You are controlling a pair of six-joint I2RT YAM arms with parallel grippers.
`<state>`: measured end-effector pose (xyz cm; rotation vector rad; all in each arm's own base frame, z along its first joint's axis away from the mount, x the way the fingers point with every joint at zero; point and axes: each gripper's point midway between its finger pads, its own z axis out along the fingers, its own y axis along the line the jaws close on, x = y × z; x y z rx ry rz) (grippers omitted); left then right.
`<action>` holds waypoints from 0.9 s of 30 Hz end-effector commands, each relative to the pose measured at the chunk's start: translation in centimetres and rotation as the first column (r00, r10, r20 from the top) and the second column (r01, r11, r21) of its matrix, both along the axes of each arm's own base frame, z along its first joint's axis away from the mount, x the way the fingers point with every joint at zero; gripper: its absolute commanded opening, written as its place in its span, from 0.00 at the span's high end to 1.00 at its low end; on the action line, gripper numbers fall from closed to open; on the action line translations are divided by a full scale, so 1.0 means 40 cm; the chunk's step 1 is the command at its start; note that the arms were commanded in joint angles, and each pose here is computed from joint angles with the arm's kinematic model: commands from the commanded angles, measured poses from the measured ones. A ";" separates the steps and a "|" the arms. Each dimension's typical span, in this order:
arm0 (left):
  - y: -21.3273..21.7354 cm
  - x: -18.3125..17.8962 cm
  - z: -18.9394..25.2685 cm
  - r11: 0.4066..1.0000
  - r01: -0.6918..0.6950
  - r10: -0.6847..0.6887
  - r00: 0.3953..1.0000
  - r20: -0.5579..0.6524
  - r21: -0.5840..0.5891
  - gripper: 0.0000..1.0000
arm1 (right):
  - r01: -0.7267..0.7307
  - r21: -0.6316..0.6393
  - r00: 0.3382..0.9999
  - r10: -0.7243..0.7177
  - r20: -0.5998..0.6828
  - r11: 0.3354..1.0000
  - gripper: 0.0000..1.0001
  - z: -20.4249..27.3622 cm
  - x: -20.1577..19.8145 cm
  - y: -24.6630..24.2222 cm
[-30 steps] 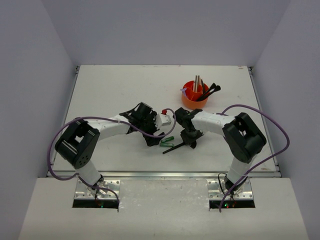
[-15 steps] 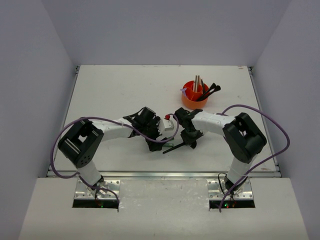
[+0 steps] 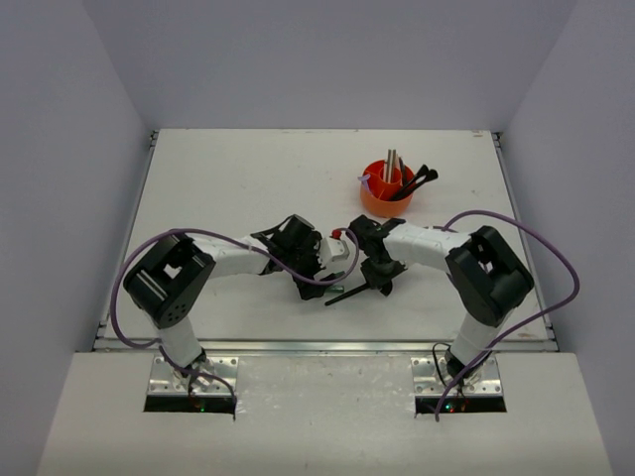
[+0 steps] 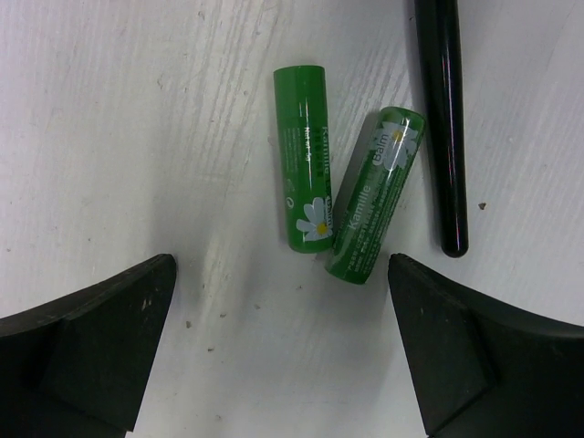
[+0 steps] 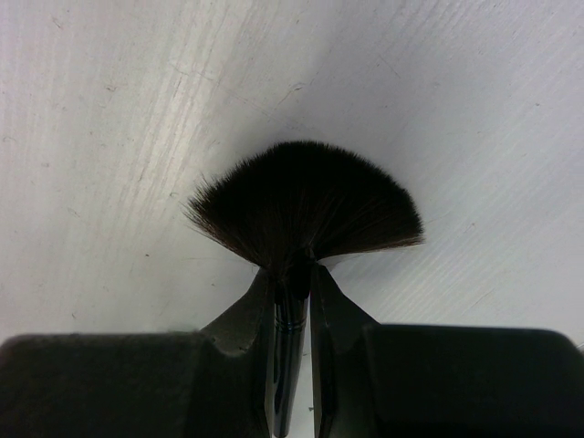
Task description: Organize the makeup
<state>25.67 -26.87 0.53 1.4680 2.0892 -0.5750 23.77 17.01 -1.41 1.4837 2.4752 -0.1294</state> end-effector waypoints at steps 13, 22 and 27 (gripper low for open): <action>-0.020 0.018 -0.005 1.000 -0.025 0.025 1.000 0.017 0.018 0.00 | -0.024 -0.186 0.996 0.040 0.082 0.982 1.00 0.034 0.004 -0.113; -0.020 0.018 -0.009 0.999 -0.025 0.025 1.000 0.009 0.024 0.00 | -0.120 -0.285 0.944 0.198 0.263 0.951 1.00 0.136 0.048 -0.173; -0.022 0.014 -0.010 0.999 -0.024 0.024 1.000 0.000 0.023 0.00 | -0.138 -0.368 0.885 0.281 0.370 0.920 1.00 0.216 0.092 -0.199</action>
